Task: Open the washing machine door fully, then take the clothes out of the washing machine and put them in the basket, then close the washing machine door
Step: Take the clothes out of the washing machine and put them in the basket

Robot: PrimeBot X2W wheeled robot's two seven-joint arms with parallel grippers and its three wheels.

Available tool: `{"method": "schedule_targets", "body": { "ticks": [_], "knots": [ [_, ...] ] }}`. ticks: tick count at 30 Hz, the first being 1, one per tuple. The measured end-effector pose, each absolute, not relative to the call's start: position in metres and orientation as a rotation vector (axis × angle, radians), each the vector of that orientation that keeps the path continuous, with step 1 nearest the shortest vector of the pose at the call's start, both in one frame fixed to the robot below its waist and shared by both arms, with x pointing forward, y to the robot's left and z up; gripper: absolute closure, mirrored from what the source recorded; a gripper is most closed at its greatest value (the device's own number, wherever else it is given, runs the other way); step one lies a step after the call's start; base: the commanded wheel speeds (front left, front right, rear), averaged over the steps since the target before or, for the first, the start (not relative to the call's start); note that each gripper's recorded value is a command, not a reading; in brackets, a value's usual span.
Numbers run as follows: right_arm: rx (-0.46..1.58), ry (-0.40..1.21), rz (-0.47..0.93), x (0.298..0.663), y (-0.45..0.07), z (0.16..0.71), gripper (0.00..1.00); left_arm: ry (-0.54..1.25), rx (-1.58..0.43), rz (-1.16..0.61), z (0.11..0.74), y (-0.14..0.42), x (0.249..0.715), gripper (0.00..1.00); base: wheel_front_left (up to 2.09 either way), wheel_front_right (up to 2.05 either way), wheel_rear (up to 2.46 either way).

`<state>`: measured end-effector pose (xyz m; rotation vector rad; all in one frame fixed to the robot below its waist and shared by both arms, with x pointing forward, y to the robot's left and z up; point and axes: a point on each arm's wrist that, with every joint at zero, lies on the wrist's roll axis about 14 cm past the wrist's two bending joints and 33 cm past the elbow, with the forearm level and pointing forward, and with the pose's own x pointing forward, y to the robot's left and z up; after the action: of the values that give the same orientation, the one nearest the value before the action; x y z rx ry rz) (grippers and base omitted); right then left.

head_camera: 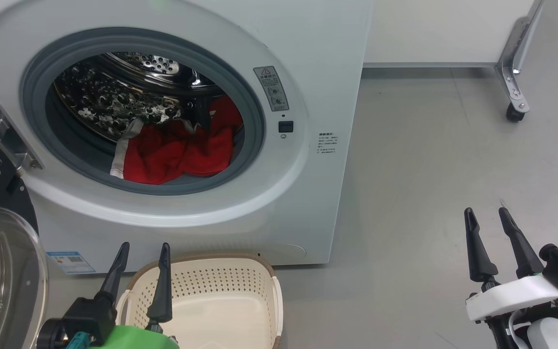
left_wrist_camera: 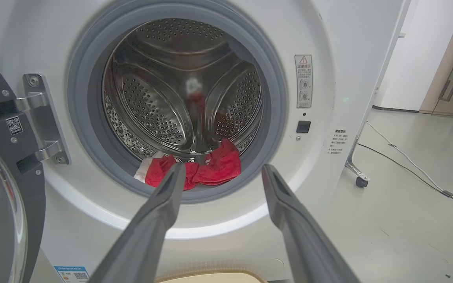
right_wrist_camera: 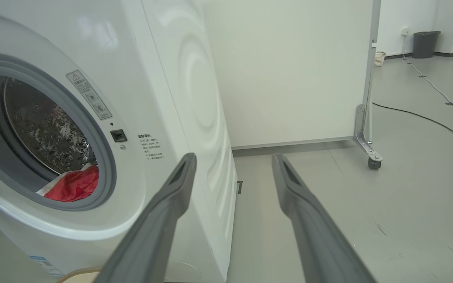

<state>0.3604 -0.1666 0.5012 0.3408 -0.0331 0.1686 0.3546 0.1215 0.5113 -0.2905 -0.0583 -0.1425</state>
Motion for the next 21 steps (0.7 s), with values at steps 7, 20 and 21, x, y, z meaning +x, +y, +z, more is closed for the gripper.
{"method": "schedule_targets", "body": {
  "ticks": [7, 20, 21],
  "knots": [
    [0.341, -0.030, 0.170, 0.3609, -0.1660, 0.5003, 0.00, -0.056, -0.290, -0.142, 0.5106, 0.1217, 0.3544, 0.00, 0.00, 0.00, 0.00],
    [0.343, -0.026, 0.170, 0.3615, -0.1654, 0.4988, 0.00, -0.052, -0.287, -0.142, 0.5092, 0.1218, 0.3548, 0.00, 0.00, 0.00, 0.00],
    [0.343, -0.025, 0.169, 0.3615, -0.1656, 0.4986, 0.00, -0.051, -0.286, -0.142, 0.5090, 0.1218, 0.3549, 0.00, 0.00, 0.00, 0.00]
  ]
}}
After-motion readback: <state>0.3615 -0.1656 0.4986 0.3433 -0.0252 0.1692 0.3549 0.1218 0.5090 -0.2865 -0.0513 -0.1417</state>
